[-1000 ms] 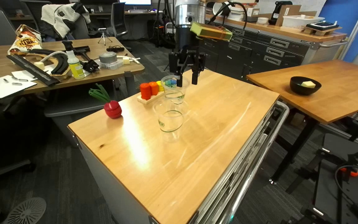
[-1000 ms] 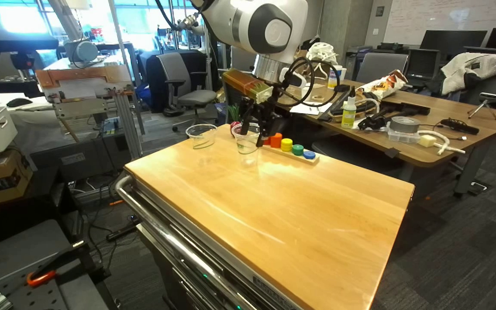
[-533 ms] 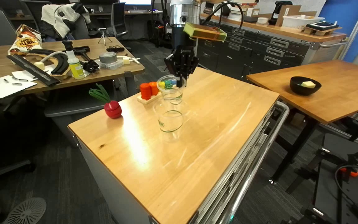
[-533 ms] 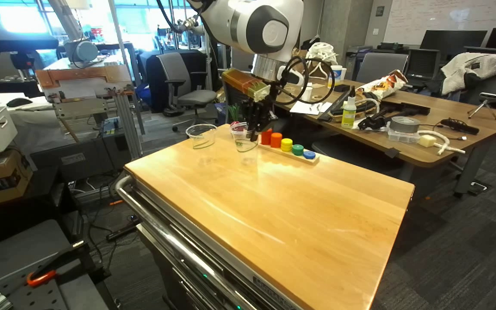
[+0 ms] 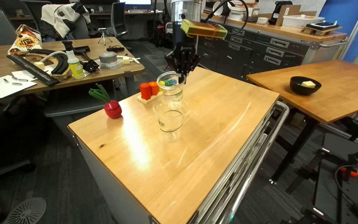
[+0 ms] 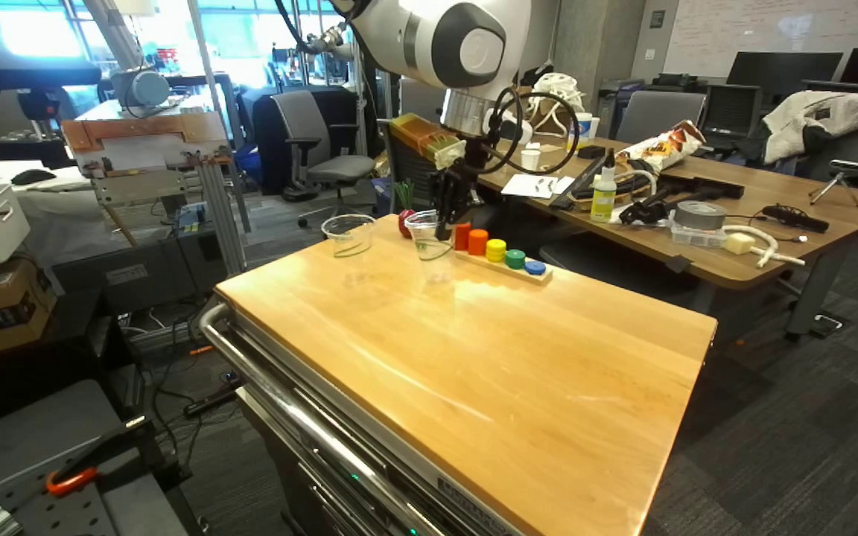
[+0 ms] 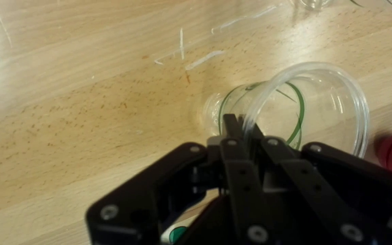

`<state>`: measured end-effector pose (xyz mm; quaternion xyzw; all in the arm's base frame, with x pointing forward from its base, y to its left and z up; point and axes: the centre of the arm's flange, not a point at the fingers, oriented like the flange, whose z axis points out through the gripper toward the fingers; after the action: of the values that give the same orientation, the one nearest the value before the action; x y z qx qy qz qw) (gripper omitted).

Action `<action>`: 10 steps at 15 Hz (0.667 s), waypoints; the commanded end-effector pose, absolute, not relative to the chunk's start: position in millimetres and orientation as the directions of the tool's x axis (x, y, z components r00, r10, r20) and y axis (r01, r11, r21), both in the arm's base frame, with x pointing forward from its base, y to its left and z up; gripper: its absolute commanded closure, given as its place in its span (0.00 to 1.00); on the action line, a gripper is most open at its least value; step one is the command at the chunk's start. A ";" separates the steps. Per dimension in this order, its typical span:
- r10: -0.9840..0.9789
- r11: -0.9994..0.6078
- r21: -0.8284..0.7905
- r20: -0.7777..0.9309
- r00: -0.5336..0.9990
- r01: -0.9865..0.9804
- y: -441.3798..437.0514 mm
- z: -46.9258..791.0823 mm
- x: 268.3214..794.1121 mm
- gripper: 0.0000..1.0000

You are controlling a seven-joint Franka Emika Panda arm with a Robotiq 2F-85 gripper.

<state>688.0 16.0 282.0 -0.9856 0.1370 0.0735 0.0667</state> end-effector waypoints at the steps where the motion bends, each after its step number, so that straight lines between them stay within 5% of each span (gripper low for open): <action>1: -0.348 -0.915 -0.148 -0.174 0.921 -0.374 10.4 323.0 694.2 0.97; 10: -0.276 -0.914 -0.255 -0.180 0.944 -0.315 39.4 431.1 656.7 0.97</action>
<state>678.4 26.9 396.4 -0.9754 0.1674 0.0671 0.1268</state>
